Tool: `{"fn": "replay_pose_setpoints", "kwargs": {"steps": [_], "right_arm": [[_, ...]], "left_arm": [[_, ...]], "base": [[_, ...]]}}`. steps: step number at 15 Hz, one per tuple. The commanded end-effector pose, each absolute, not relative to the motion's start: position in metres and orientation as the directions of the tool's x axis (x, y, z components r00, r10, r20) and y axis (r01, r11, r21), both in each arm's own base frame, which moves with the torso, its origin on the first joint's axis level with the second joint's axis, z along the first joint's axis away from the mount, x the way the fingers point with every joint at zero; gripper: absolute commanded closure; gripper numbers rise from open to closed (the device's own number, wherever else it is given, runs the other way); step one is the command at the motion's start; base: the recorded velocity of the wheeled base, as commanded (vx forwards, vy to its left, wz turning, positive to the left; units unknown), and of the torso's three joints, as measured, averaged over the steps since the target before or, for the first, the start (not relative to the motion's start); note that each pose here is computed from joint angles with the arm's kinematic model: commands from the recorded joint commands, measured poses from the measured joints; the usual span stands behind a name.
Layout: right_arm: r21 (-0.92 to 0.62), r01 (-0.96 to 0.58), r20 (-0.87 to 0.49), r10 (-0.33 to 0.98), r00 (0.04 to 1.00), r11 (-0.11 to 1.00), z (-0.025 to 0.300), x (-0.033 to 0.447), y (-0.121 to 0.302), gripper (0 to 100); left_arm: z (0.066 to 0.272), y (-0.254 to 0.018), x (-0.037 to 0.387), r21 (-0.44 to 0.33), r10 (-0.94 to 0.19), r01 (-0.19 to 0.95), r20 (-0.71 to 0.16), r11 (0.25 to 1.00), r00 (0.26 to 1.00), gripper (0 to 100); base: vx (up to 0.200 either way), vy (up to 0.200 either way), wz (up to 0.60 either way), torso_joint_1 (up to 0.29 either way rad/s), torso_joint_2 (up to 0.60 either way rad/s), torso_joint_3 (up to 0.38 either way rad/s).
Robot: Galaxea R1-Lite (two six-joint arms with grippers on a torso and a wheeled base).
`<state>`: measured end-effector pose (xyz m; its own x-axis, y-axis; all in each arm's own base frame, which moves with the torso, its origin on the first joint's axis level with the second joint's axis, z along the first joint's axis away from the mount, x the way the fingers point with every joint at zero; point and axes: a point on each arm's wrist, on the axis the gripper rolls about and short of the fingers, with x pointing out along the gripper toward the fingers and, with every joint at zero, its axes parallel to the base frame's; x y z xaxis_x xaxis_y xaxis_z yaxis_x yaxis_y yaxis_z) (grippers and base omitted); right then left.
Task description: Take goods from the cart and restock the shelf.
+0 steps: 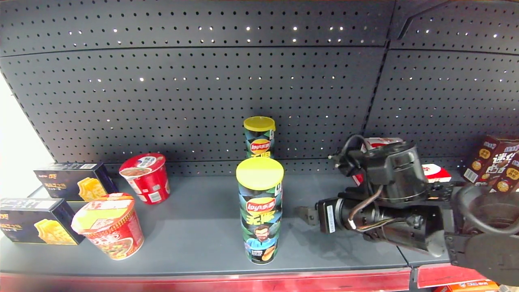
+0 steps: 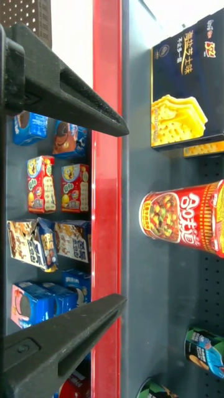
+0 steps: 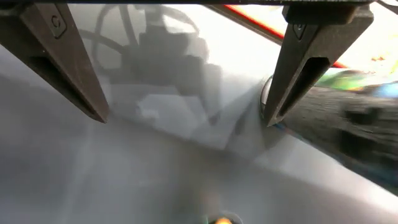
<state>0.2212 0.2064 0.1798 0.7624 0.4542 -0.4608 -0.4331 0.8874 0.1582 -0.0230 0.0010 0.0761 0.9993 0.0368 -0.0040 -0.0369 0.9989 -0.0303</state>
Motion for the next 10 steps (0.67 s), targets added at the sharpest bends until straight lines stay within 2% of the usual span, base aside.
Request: {"fn": "replay_pose_setpoints", "kwargs": {"steps": [1, 4, 7, 10], "right_arm": [[0.184, -0.454, -0.351, 0.49, 0.798, 0.872, 0.216, 0.201, 0.186, 0], [0.182, -0.483, -0.25, 0.515, 0.82, 0.857, 0.239, 0.162, 0.148, 0], [0.189, -0.45, -0.101, 0.474, 0.875, 0.873, 0.253, 0.116, 0.085, 0], [0.08, -0.362, -0.014, 0.364, 0.931, 0.929, 0.23, 0.072, 0.031, 0]], "left_arm": [[0.076, 0.001, -0.023, -0.03, 0.037, -0.037, -0.006, 0.999, 0.999, 0], [0.076, 0.001, -0.023, -0.03, 0.038, -0.039, -0.006, 0.999, 0.999, 0], [0.076, 0.001, -0.023, -0.03, 0.038, -0.038, -0.005, 0.999, 0.999, 0], [0.076, 0.001, -0.023, -0.03, 0.038, -0.038, -0.005, 0.999, 0.999, 0]], "base": [[0.0, 0.0, 0.0, 0.0, 0.0, 0.0], [0.0, 0.0, 0.0, 0.0, 0.0, 0.0], [0.0, 0.0, 0.0, 0.0, 0.0, 0.0], [0.0, 0.0, 0.0, 0.0, 0.0, 0.0]]}}
